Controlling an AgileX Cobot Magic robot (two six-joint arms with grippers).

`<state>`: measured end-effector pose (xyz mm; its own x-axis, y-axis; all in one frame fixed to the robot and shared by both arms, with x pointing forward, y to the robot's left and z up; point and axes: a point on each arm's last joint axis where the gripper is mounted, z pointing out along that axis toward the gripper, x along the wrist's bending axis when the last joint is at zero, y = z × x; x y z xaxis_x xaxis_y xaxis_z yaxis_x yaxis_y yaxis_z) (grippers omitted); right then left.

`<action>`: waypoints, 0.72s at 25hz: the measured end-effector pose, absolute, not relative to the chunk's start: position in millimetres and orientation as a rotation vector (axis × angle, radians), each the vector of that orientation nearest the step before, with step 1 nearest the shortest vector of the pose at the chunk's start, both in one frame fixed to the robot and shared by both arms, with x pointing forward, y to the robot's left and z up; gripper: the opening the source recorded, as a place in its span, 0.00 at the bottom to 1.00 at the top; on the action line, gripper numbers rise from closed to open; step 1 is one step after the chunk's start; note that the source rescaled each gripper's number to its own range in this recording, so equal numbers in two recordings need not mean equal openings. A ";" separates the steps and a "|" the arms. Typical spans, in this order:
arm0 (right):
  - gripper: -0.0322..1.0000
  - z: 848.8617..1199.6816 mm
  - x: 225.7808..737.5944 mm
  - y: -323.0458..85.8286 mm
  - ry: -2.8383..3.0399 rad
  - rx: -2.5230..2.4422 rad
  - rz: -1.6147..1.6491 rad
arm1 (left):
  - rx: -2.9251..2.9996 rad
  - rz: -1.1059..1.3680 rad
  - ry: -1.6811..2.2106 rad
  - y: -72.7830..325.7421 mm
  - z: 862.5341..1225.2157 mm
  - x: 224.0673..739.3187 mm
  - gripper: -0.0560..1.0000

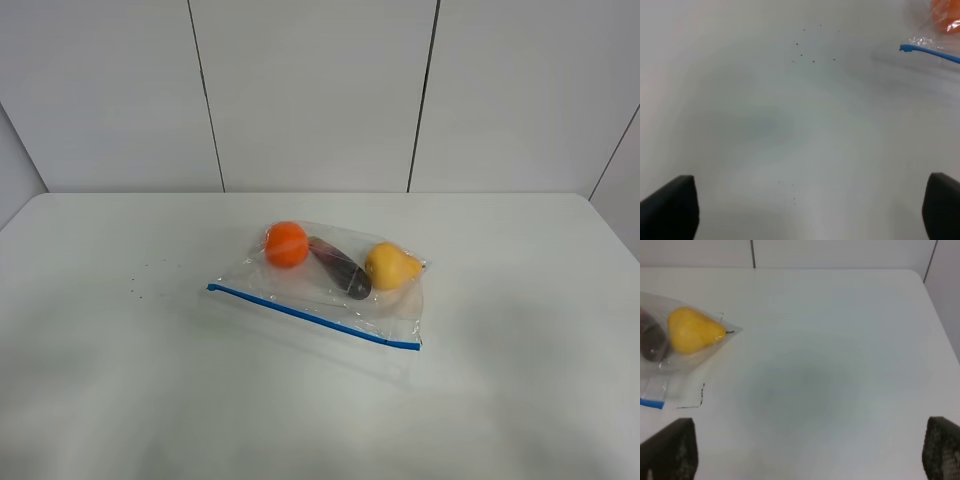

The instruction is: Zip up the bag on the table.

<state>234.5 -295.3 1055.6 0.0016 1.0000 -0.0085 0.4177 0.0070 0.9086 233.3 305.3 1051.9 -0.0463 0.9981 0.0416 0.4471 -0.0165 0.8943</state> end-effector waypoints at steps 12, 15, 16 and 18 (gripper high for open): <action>1.00 1055.6 234.5 -295.3 1.520 1.514 0.965 | 1.541 1.017 1.573 305.3 1051.9 233.3 1.00; 1.00 1055.6 234.5 -295.3 1.520 1.514 0.965 | 1.541 1.017 1.573 305.3 1051.9 233.3 1.00; 1.00 1055.6 234.5 -295.3 1.520 1.514 0.965 | 1.541 1.017 1.573 305.3 1051.9 233.3 1.00; 1.00 1055.6 234.5 -295.3 1.519 1.515 0.966 | 1.541 1.017 1.573 305.3 1051.9 233.3 1.00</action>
